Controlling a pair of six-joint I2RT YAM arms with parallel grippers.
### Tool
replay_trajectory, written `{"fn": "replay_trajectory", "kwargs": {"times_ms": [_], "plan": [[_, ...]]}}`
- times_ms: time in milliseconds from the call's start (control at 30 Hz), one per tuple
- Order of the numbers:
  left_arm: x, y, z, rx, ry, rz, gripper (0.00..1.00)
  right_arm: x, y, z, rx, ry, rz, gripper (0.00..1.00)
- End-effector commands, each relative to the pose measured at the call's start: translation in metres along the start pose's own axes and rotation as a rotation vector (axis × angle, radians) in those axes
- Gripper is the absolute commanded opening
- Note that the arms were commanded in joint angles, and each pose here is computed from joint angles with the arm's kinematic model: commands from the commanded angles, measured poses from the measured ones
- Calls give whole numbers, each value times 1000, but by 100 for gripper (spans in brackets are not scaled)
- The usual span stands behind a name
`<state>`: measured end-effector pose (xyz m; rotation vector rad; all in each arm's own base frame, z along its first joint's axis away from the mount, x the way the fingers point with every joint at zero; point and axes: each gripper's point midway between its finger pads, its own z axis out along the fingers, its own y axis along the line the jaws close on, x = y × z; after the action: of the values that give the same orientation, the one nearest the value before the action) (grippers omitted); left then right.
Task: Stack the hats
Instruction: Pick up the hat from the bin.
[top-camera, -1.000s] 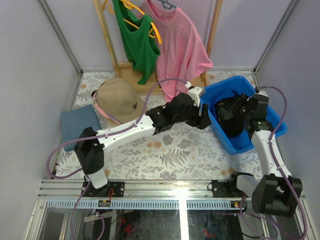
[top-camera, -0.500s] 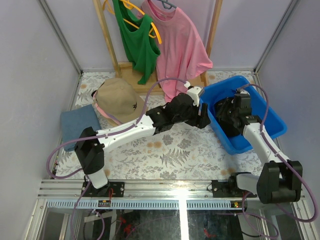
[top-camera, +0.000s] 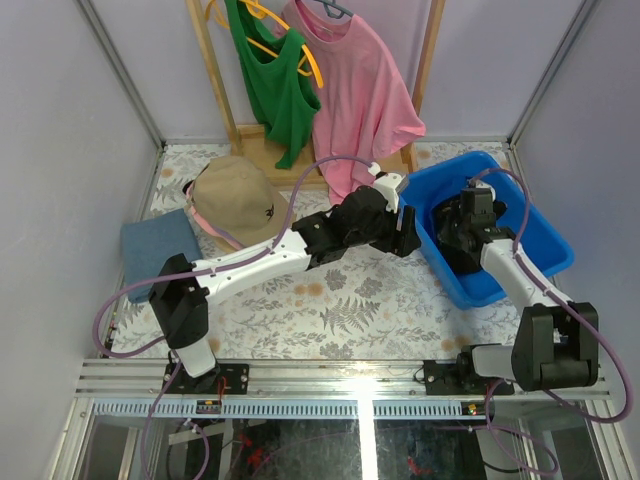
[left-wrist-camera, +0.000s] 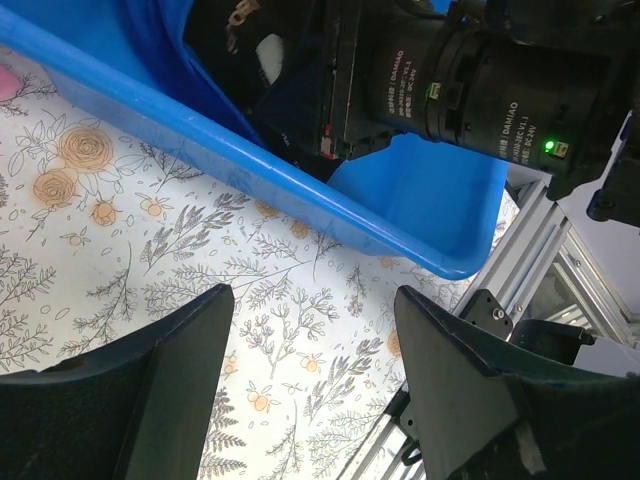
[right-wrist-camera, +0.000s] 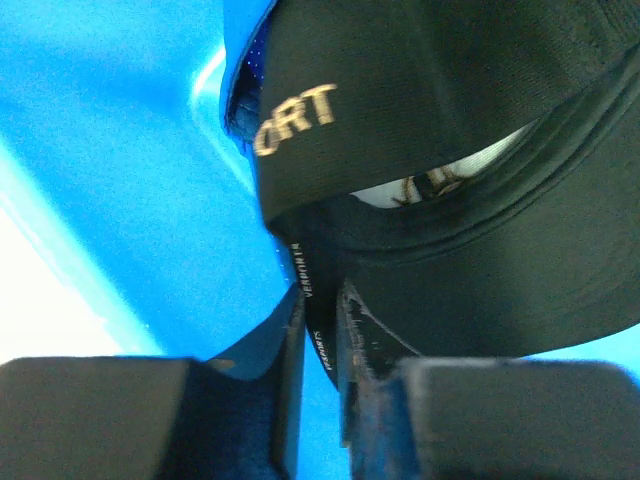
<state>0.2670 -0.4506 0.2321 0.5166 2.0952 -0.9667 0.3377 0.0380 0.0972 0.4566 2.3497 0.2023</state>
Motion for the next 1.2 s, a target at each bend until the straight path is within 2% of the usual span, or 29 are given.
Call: {"fn": "replay_trajectory", "kwargs": {"times_ms": [0,67,233,467,667,867,1067,1167], "plan": [[-14,-6,-4,3,-50,13,65,-28,1,-16,19,-113,-7,6],[-16,-8,-8,3,-57,14,65,-40,2,-32,22,-160,-2,0],[-29,-10,-18,-6,-87,19,65,-67,12,-74,-20,-265,16,0],[-39,-15,-31,-5,-104,24,65,-82,18,-106,-52,-325,35,0],[-53,-8,-48,-40,-153,24,66,-108,36,-165,-152,-436,41,0],[-82,9,-87,-86,-256,-39,70,-124,77,-235,-406,-528,41,0],[-116,36,-150,26,-415,-240,73,-126,131,-306,-783,-553,53,0],[-129,33,-178,122,-480,-264,74,-122,157,-337,-998,-524,81,0]]}}
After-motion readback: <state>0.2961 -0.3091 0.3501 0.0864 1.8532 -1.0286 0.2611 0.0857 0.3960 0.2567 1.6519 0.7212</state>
